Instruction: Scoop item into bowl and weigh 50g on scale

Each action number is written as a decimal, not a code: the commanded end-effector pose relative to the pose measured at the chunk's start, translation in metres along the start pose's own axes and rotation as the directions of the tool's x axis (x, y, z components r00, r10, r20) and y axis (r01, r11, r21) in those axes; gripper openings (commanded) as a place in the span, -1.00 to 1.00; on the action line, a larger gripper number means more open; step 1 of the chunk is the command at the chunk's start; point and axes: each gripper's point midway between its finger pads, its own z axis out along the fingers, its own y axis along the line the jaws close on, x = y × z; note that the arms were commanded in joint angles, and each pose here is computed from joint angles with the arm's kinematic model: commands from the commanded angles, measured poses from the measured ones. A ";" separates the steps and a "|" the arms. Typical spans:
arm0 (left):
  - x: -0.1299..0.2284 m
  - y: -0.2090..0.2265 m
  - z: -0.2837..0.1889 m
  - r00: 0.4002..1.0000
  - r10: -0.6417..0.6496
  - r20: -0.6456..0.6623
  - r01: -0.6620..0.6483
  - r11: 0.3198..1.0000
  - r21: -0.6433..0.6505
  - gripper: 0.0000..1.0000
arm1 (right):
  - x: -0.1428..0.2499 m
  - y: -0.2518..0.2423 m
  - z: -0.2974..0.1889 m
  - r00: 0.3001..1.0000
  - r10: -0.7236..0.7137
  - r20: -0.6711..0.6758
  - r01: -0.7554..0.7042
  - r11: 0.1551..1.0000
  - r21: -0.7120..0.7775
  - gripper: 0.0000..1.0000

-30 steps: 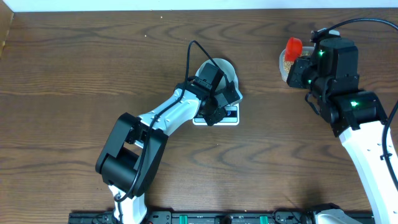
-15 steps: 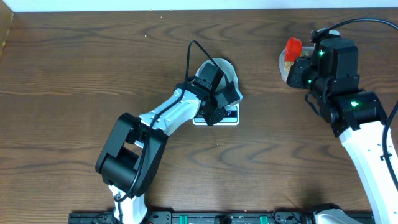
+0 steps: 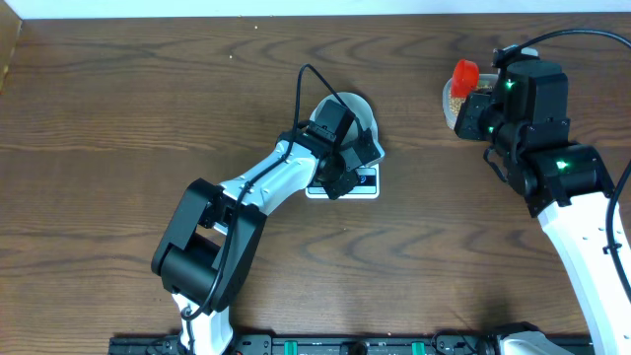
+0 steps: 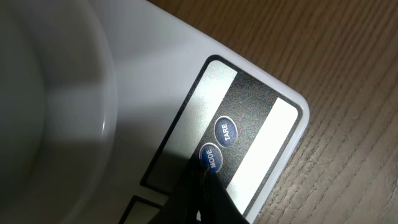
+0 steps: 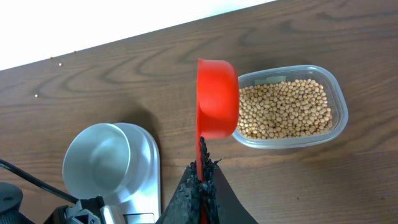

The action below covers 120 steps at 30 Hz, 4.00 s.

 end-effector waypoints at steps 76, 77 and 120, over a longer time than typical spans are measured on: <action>0.080 0.122 -0.254 0.877 -0.315 0.363 0.454 0.791 -0.409 -0.85 | -0.053 -0.070 -0.023 0.981 -0.031 0.190 -0.020 0.966 0.256 -0.97; 0.080 0.122 -0.252 0.877 -0.318 0.361 0.455 0.792 -0.408 -0.86 | -0.054 -0.071 -0.023 0.981 -0.028 0.192 -0.023 0.965 0.259 -0.97; 0.020 0.089 -0.164 0.941 -0.188 0.282 0.259 0.935 -0.241 -0.86 | -0.086 -0.085 -0.008 0.955 0.008 0.296 -0.073 0.975 0.211 -0.97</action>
